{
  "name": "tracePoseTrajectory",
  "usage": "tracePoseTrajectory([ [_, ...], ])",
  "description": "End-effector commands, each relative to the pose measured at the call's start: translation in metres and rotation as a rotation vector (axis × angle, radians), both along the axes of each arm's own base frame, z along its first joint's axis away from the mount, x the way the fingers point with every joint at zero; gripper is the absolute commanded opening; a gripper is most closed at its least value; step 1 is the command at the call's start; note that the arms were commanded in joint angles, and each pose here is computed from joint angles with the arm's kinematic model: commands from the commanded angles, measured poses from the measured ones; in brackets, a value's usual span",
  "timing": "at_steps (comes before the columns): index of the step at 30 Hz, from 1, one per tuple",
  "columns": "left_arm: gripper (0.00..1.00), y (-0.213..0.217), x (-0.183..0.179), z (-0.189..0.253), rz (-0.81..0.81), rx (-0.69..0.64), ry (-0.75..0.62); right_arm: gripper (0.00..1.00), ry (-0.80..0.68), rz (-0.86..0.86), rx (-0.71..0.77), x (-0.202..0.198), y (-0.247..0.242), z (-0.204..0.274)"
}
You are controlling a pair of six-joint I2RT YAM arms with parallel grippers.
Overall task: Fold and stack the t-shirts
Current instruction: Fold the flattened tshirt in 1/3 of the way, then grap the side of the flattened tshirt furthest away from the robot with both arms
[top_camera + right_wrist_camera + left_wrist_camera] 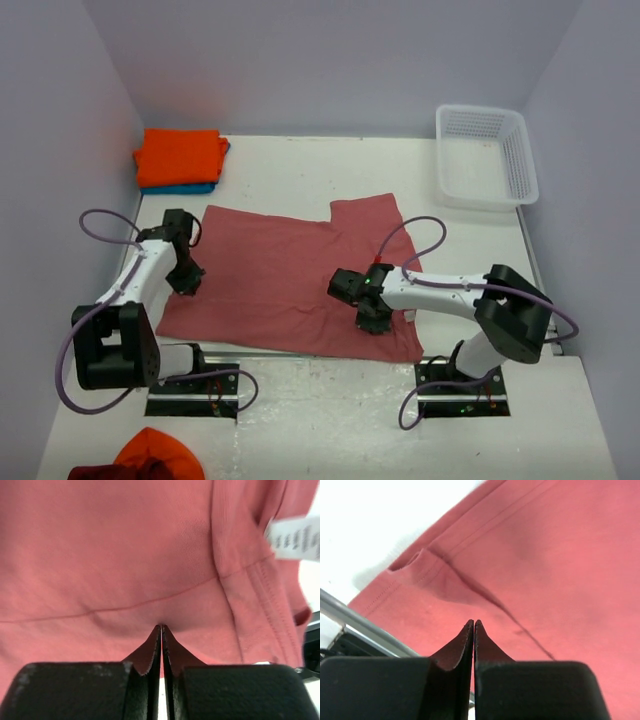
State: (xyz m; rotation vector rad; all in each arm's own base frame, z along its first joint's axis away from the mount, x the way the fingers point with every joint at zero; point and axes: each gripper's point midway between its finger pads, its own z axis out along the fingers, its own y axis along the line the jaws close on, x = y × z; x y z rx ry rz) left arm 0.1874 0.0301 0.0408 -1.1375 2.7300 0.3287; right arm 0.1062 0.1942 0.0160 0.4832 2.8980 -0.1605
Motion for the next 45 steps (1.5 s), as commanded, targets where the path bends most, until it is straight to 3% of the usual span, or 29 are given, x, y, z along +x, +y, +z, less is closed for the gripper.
tracePoseTrajectory([
  [1,0.0,0.008,0.032,0.041,-0.041,0.037,-0.176,0.06,-0.11,0.079,-0.16,0.029,-0.018,0.027],
  [6,0.0,0.002,0.059,0.112,-0.124,0.134,-0.379,0.23,-0.205,0.143,-0.093,0.046,-0.004,0.062],
  [7,0.0,-0.007,0.07,0.128,-0.153,0.132,-0.447,0.33,-0.236,0.163,-0.059,0.051,0.001,0.077],
  [10,0.0,-0.021,0.086,0.155,-0.219,0.108,-0.569,0.52,-0.327,0.205,-0.07,0.069,0.002,0.106],
  [11,0.0,-0.027,0.098,0.165,-0.24,0.09,-0.632,0.68,-0.372,0.213,-0.065,0.08,0.005,0.12],
  [14,0.0,-0.043,0.122,0.174,-0.322,0.04,-0.716,0.8,-0.463,0.232,-0.14,0.128,-0.011,0.143],
  [20,0.03,-0.054,0.165,0.168,-0.366,0.018,-0.723,0.69,-0.437,0.267,0.094,0.253,-0.017,0.164],
  [22,0.04,-0.063,0.179,0.162,-0.398,-0.015,-0.708,0.66,-0.368,0.287,0.135,0.287,-0.023,0.138],
  [23,0.04,-0.065,0.184,0.158,-0.404,-0.022,-0.699,0.62,-0.412,0.285,0.149,0.31,-0.022,0.15],
  [24,0.05,-0.069,0.188,0.161,-0.42,-0.035,-0.708,0.61,-0.357,0.306,0.136,0.328,-0.028,0.122],
  [25,0.06,-0.071,0.19,0.162,-0.433,-0.042,-0.712,0.6,-0.393,0.323,0.166,0.336,-0.025,0.138],
  [26,0.07,-0.075,0.194,0.164,-0.45,-0.046,-0.728,0.6,-0.364,0.332,0.187,0.353,-0.019,0.123],
  [33,0.11,-0.083,0.198,0.181,-0.554,-0.048,-0.763,0.58,-0.274,0.267,0.24,0.399,-0.052,0.067],
  [41,0.13,-0.102,0.201,0.166,-0.598,-0.114,-0.75,0.5,-0.186,0.261,0.282,0.404,-0.082,0.047],
  [45,0.16,-0.132,0.204,0.152,-0.672,-0.218,-0.736,0.48,-0.127,0.256,0.304,0.396,-0.085,0.04],
])
